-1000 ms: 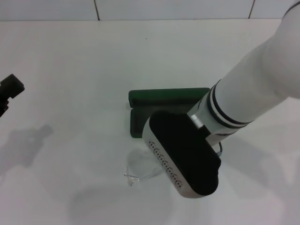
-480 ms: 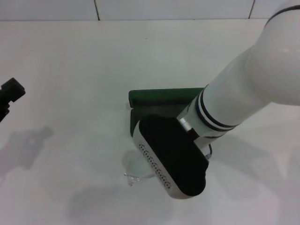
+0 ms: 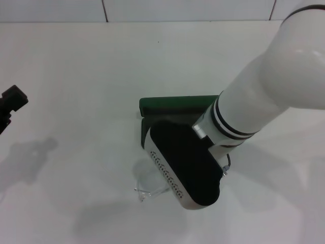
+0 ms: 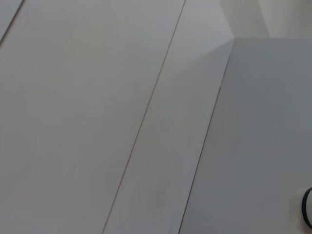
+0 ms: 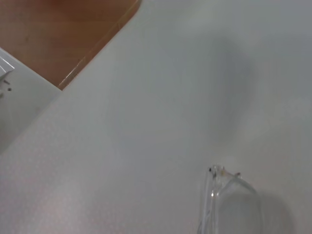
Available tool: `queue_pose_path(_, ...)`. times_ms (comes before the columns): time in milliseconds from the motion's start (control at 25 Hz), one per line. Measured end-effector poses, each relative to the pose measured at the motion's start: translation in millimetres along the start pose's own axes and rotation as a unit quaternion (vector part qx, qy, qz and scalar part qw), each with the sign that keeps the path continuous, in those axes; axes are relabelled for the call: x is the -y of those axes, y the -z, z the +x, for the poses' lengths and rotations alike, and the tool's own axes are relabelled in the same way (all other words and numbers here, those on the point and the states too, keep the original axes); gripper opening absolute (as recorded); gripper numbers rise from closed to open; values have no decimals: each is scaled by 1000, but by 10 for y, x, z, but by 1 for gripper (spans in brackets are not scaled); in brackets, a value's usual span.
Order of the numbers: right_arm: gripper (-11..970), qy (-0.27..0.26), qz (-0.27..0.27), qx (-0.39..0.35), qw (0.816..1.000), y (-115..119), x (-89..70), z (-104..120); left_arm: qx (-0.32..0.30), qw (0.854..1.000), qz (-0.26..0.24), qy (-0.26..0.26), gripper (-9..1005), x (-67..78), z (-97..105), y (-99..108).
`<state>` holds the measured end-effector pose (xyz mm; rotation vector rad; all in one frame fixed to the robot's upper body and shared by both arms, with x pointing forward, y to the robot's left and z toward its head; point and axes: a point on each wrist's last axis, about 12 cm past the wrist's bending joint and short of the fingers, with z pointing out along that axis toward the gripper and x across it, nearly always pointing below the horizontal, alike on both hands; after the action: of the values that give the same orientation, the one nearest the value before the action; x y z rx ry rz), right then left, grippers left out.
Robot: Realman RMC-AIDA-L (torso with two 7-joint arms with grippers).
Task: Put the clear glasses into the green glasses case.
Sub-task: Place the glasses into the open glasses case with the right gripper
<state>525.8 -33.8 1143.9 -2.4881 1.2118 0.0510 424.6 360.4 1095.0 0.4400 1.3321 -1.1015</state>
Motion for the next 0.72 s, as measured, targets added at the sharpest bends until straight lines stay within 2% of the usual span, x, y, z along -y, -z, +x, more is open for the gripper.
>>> queue_pose_path(720,512,-3,1,-4,1000,-70,-11,42,-1,1000,1,2,48,2,11,-8)
